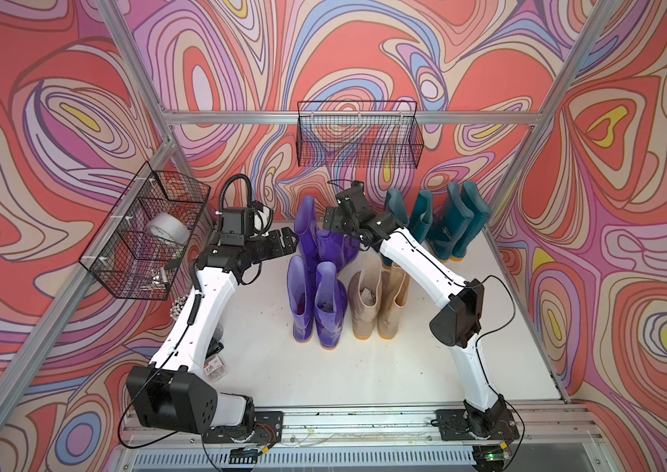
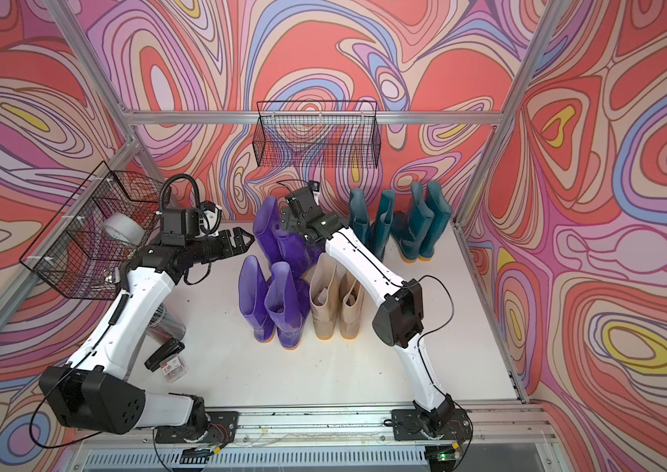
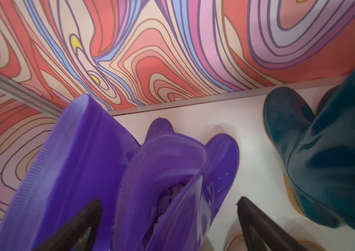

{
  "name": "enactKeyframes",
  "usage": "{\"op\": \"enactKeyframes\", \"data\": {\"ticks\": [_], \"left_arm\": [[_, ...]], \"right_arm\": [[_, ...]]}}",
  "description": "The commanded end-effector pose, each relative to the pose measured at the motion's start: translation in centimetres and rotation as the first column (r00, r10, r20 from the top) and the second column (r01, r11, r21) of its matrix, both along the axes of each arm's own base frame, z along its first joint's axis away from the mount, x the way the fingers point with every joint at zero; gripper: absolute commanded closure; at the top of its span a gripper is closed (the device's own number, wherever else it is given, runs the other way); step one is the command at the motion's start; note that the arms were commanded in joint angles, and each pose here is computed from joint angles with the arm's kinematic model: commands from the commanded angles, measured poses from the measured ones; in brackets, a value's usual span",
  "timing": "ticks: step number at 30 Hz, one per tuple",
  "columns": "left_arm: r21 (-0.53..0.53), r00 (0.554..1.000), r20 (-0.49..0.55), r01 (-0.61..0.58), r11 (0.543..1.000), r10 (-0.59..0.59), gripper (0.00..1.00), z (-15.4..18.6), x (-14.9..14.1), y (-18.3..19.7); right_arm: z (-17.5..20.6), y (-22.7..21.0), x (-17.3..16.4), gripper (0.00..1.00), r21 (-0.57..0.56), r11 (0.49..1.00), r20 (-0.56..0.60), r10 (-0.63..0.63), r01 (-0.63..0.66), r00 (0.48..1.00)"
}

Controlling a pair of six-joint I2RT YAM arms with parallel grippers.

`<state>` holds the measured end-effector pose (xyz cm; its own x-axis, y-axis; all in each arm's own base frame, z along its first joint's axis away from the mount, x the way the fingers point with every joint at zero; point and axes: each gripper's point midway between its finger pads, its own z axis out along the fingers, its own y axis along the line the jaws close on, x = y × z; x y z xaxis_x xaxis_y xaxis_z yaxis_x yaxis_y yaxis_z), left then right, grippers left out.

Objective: Match and arrange rain boots in pairs
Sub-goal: Pair a pair of rain boots at the center of the board.

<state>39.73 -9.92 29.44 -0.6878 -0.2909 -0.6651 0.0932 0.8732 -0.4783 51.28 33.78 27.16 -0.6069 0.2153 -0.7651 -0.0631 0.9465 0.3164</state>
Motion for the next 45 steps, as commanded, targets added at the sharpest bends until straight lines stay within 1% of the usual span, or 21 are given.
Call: {"op": "enactKeyframes", "data": {"ticks": [1,3,4,6,7,8,12,13,14,16,18,22,23,26,30,32,34,38,39,42,45], "left_arm": [[-0.018,1.000,0.015,-0.004,1.000,0.004,0.10,0.3,0.1,0.1],[-0.020,1.000,0.017,-0.007,1.000,0.007,0.10,0.4,0.0,0.1],[-0.020,1.000,0.016,-0.007,1.000,0.008,0.10,0.3,0.0,0.1],[-0.018,1.000,0.016,-0.009,1.000,0.010,0.10,0.3,0.1,0.2],[-0.016,1.000,0.013,-0.012,1.000,0.012,0.10,0.1,0.1,0.3],[-0.015,1.000,0.012,-0.012,1.000,0.012,0.10,0.1,0.1,0.3],[-0.018,1.000,0.010,-0.014,1.000,0.014,0.10,0.1,0.2,0.3],[-0.019,1.000,0.009,-0.012,1.000,0.012,0.10,0.0,0.2,0.3],[-0.021,1.000,0.009,-0.011,1.000,0.011,0.10,0.0,0.2,0.3],[-0.024,1.000,0.009,-0.012,1.000,0.012,0.10,0.1,0.1,0.3],[-0.026,1.000,0.011,-0.014,1.000,0.014,0.10,0.2,0.2,0.4],[-0.034,1.000,0.008,-0.016,0.999,0.016,0.10,0.1,0.2,0.5],[-0.037,1.000,0.007,-0.015,0.999,0.015,0.11,0.0,0.3,0.5],[-0.041,1.000,0.003,-0.010,0.999,0.010,0.11,-0.1,0.3,0.4],[-0.045,1.000,0.002,-0.010,0.999,0.010,0.11,-0.2,0.3,0.3],[-0.045,1.000,-0.001,-0.009,0.999,0.009,0.11,-0.3,0.4,0.3],[-0.047,1.000,-0.003,-0.012,0.999,0.012,0.11,-0.3,0.4,0.4],[-0.069,1.000,-0.003,-0.007,0.998,0.007,0.11,-0.1,0.5,0.4],[-0.077,1.000,-0.003,-0.007,0.997,0.006,0.11,-0.1,0.5,0.4],[-0.091,1.000,-0.009,-0.008,0.996,0.007,0.12,-0.3,0.7,0.5],[-0.093,1.000,-0.014,-0.008,0.996,0.007,0.12,-0.4,0.7,0.5]], "right_arm": [[-0.6,-0.1,0.6,0.02,0.021,0.999,-0.008,-0.034,0.035,0.999],[-1.1,0.2,1.2,0.04,0.040,0.999,-0.016,-0.024,0.024,1.000],[-1.3,0.2,1.6,0.08,0.044,0.999,-0.017,-0.022,0.023,1.000],[-1.4,0.4,2.1,0.19,0.042,0.999,-0.001,-0.018,0.018,1.000],[-1.1,0.6,2.4,0.27,0.046,0.999,0.012,-0.010,0.010,1.000],[-0.9,0.8,2.6,0.38,0.050,0.999,0.023,0.001,-0.003,1.000],[0.8,1.7,3.1,0.94,0.068,0.996,0.089,0.056,-0.062,0.994],[1.3,2.1,3.1,1.00,0.071,0.994,0.104,0.079,-0.087,0.991],[1.5,2.4,3.1,1.00,0.071,0.992,0.112,0.100,-0.108,0.989],[2.2,3.7,2.8,1.00,0.079,0.978,0.139,0.181,-0.193,0.974],[2.6,4.6,2.5,1.00,0.060,0.964,0.161,0.246,-0.258,0.956],[2.9,4.8,2.4,1.00,-0.006,0.943,0.185,0.329,-0.334,0.926],[3.1,4.6,2.5,1.00,-0.005,0.937,0.192,0.343,-0.348,0.920],[3.4,4.6,2.4,1.00,0.029,0.895,0.212,0.429,-0.445,0.878],[3.2,4.0,1.9,1.00,0.016,0.835,0.203,0.536,-0.550,0.819],[3.0,3.2,1.9,1.00,0.000,0.829,0.184,0.550,-0.560,0.814],[2.7,2.2,1.9,1.00,-0.043,0.823,0.164,0.565,-0.567,0.808],[3.3,0.8,1.6,1.00,-0.081,0.799,0.173,0.599,-0.595,0.782],[3.5,0.7,1.6,1.00,-0.072,0.792,0.182,0.608,-0.607,0.773],[3.1,0.7,1.9,1.00,-0.034,0.790,0.178,0.607,-0.612,0.775],[2.0,1.6,1.7,1.00,0.044,0.775,0.162,0.617,-0.630,0.770]]}}
